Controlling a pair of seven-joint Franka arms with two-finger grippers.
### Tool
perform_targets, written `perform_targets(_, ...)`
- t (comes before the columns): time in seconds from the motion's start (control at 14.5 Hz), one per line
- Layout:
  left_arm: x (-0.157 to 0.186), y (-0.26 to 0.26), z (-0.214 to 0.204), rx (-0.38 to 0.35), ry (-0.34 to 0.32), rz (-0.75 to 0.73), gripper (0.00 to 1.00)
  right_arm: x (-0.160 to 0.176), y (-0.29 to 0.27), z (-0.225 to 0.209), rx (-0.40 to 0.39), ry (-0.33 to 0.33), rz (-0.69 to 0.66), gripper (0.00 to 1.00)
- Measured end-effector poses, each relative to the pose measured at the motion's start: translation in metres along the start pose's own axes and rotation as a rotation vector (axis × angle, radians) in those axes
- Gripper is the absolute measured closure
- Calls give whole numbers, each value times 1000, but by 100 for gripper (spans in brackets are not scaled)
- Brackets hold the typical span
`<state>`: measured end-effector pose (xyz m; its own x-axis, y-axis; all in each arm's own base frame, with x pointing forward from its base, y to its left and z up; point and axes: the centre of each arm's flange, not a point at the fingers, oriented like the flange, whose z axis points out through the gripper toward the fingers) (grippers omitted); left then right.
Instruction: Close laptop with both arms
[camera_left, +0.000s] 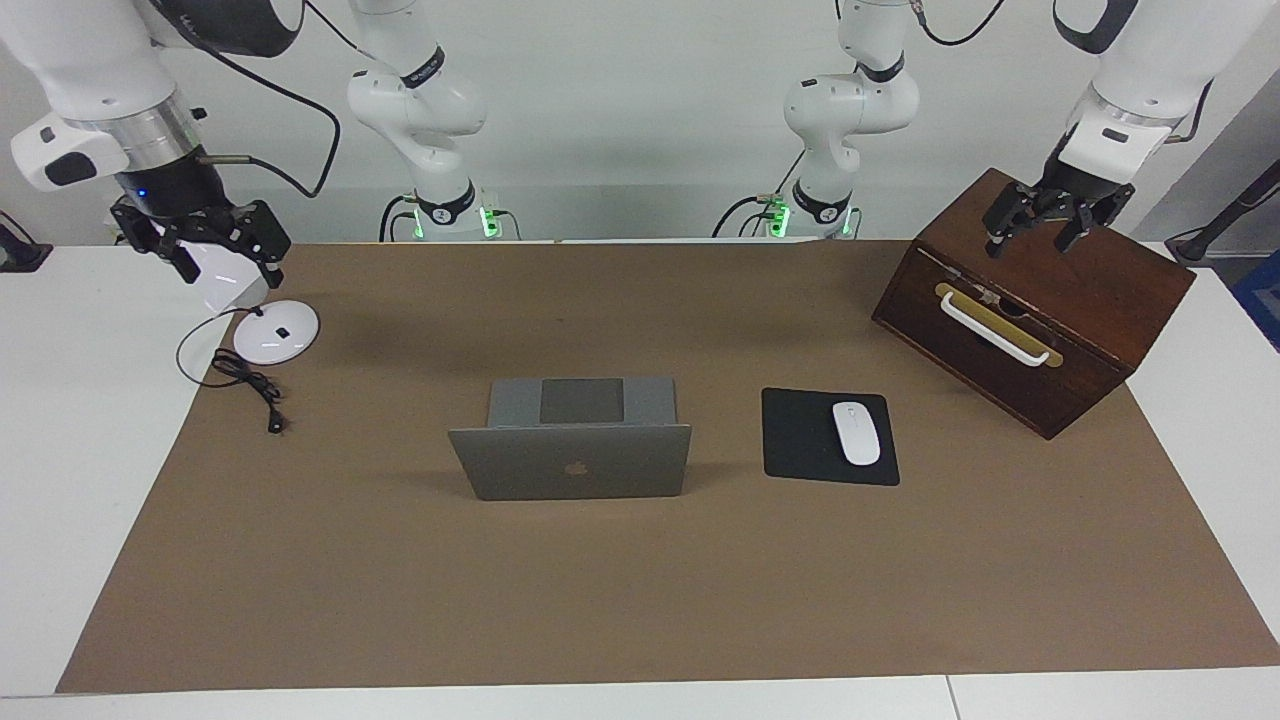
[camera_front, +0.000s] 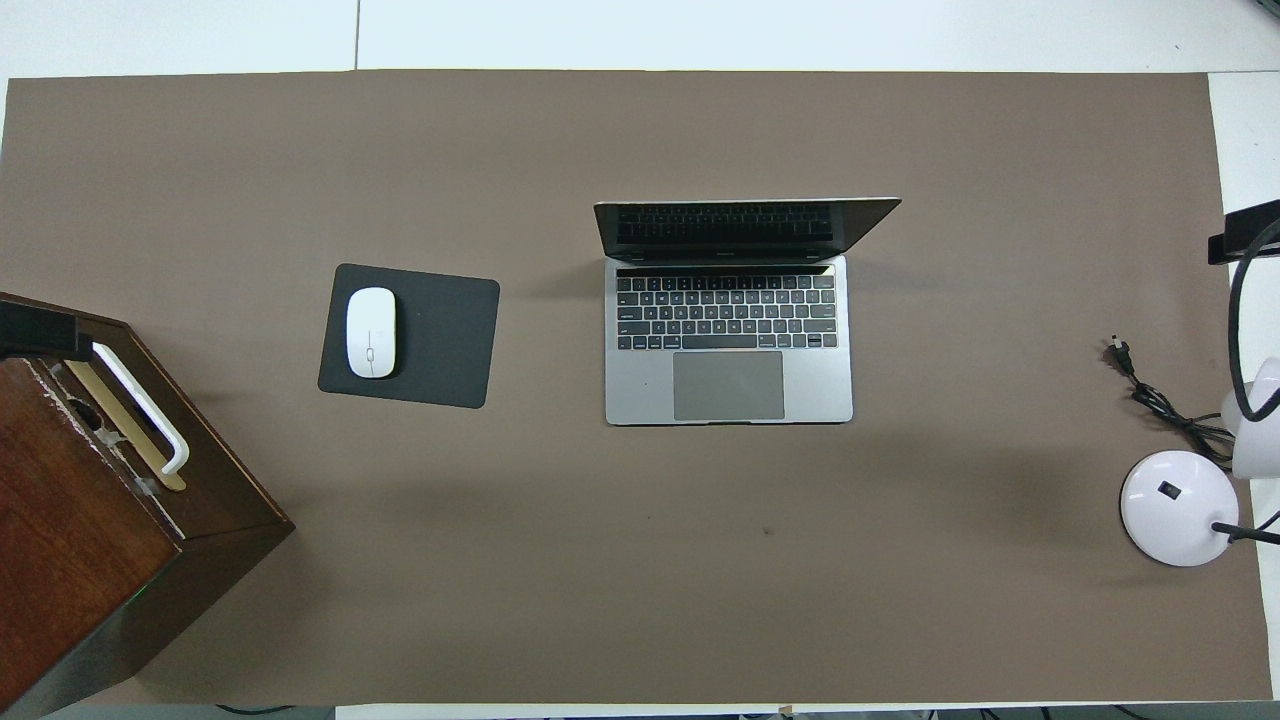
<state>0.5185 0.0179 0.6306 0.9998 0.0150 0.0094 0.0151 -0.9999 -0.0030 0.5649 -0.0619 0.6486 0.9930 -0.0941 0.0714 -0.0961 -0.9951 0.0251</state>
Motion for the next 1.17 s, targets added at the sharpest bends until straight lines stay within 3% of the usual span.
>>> perform_targets(0.07,0,0,0,0,0,0,4,0,0,0,0,4,0,0)
perform_targets(0.14,0,0,0,0,0,0,14,2,0,-1,0,14,0,0)
perform_targets(0.21,0,0,0,0,0,-1,30,3,0,-3,0,30,0,0)
perform_targets(0.28,0,0,0,0,0,0,44,5,0,-2,0,37,0,9)
perform_targets(0.35,0,0,0,0,0,0,55,7,0,1,0,34,-1,9)
perform_targets(0.41,0,0,0,0,1,0,66,9,0,6,0,28,-7,15)
perform_targets(0.55,0,0,0,0,1,0,93,18,1,16,-1,41,-42,39)
perform_targets(0.62,0,0,0,0,1,0,99,23,2,20,-2,51,-50,50)
perform_targets(0.9,1,2,0,-23,12,2,99,45,4,30,-9,69,-62,95)
perform_targets(0.97,3,5,2,-46,25,2,99,52,5,32,-13,73,-63,99)
perform_targets(1.17,3,20,20,-86,67,20,99,79,4,42,-12,102,-67,99)
